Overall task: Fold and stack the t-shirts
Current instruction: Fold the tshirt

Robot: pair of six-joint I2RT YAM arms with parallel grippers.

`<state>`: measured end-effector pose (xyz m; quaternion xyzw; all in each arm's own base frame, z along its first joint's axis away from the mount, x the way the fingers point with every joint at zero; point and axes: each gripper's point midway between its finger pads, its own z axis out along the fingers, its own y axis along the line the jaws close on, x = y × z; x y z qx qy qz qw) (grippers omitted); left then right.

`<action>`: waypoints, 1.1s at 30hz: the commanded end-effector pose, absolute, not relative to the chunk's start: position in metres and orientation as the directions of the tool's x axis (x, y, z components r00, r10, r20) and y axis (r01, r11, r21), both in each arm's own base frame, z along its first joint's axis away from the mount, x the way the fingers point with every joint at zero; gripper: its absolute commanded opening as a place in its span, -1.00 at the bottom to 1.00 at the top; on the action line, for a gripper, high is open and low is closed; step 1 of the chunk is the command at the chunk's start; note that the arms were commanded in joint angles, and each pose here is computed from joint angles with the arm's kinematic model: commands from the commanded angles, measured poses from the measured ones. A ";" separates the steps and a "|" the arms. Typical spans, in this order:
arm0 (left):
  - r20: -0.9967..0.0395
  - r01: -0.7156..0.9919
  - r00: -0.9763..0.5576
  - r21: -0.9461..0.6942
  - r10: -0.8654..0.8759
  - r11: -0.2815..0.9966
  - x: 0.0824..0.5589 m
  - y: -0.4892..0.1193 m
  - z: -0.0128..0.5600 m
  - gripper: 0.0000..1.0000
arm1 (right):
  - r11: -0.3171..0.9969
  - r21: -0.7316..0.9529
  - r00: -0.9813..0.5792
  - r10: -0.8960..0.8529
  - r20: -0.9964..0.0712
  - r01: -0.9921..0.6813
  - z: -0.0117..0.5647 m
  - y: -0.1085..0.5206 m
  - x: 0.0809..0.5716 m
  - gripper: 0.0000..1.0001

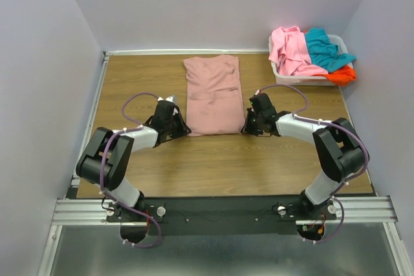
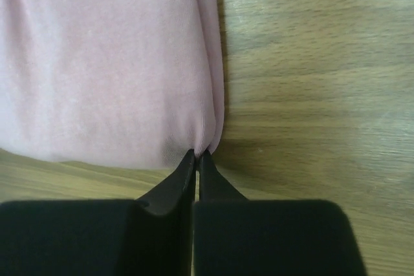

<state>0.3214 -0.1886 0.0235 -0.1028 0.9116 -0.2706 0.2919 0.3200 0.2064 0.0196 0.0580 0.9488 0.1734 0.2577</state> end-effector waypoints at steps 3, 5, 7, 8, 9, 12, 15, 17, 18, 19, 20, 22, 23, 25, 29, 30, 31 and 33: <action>-0.442 -0.048 -0.842 -0.513 -0.311 0.857 0.295 -0.180 0.008 -1.00 | 0.910 0.415 -0.892 0.180 -0.415 -0.009 0.017 0.214 0.299 -0.99; -0.431 -0.047 -0.849 -0.514 -0.305 0.857 0.281 -0.180 0.007 -1.00 | 0.898 0.439 -0.889 0.181 -0.421 -0.026 0.026 0.212 0.288 -0.99; -0.411 -0.060 -0.857 -0.517 -0.310 0.854 0.261 -0.178 0.004 -1.00 | 0.884 0.467 -0.898 0.183 -0.400 -0.029 0.028 0.205 0.263 -0.99; -0.403 -0.064 -0.862 -0.516 -0.308 0.854 0.252 -0.178 0.003 -1.00 | 0.876 0.481 -0.901 0.185 -0.393 -0.030 0.029 0.204 0.254 -0.99; -0.383 -0.086 -0.869 -0.508 -0.314 0.857 0.240 -0.179 0.000 -1.00 | 0.875 0.483 -0.918 0.191 -0.347 -0.001 0.017 0.196 0.232 -0.99; -0.369 -0.059 -0.883 -0.526 -0.290 0.849 0.203 -0.187 0.004 -1.00 | 0.831 0.557 -0.924 0.219 -0.315 0.007 0.028 0.199 0.204 -0.99; -0.335 -0.087 -0.889 -0.545 -0.312 0.834 0.178 -0.196 0.016 -1.00 | 0.778 0.628 -0.925 0.235 -0.300 -0.006 0.043 0.206 0.177 -0.99; -0.330 -0.087 -0.887 -0.566 -0.322 0.820 0.167 -0.203 0.030 -1.00 | 0.767 0.642 -0.923 0.238 -0.301 -0.012 0.049 0.207 0.167 -0.99; -0.324 -0.109 -0.887 -0.545 -0.329 0.831 0.162 -0.198 0.030 -1.00 | 0.753 0.658 -0.914 0.255 -0.316 -0.018 0.060 0.206 0.163 -0.99; -0.341 -0.095 -0.877 -0.567 -0.338 0.818 0.161 -0.199 0.041 -1.00 | 0.754 0.657 -0.907 0.265 -0.329 -0.019 0.064 0.204 0.163 -0.99; -0.346 -0.091 -0.874 -0.575 -0.342 0.813 0.158 -0.199 0.045 -1.00 | 0.749 0.663 -0.900 0.272 -0.341 -0.025 0.069 0.202 0.161 -0.99; -0.366 -0.076 -0.854 -0.615 -0.369 0.785 0.159 -0.199 0.063 -1.00 | 0.729 0.682 -0.877 0.297 -0.379 -0.048 0.087 0.200 0.162 -0.99; -0.378 -0.064 -0.845 -0.631 -0.378 0.773 0.161 -0.201 0.071 -1.00 | 0.726 0.685 -0.869 0.302 -0.391 -0.056 0.092 0.199 0.163 -0.99; -0.421 -0.011 -0.820 -0.664 -0.386 0.748 0.168 -0.205 0.097 -1.00 | 0.726 0.683 -0.844 0.314 -0.434 -0.081 0.108 0.198 0.170 -0.99; -0.495 0.037 -0.773 -0.660 -0.397 0.750 0.185 -0.208 0.131 -1.00 | 0.754 0.647 -0.788 0.329 -0.520 -0.112 0.133 0.195 0.191 -0.99; -0.517 0.037 -0.753 -0.651 -0.408 0.758 0.192 -0.206 0.137 -1.00 | 0.764 0.633 -0.770 0.327 -0.547 -0.125 0.138 0.194 0.196 -0.99; -0.537 0.045 -0.734 -0.649 -0.416 0.759 0.199 -0.208 0.150 -1.00 | 0.777 0.618 -0.729 0.355 -0.585 -0.118 0.153 0.191 0.210 -0.99; -0.574 0.033 -0.693 -0.630 -0.436 0.776 0.212 -0.204 0.161 -1.00 | 0.784 0.608 -0.692 0.369 -0.620 -0.127 0.169 0.189 0.220 -0.99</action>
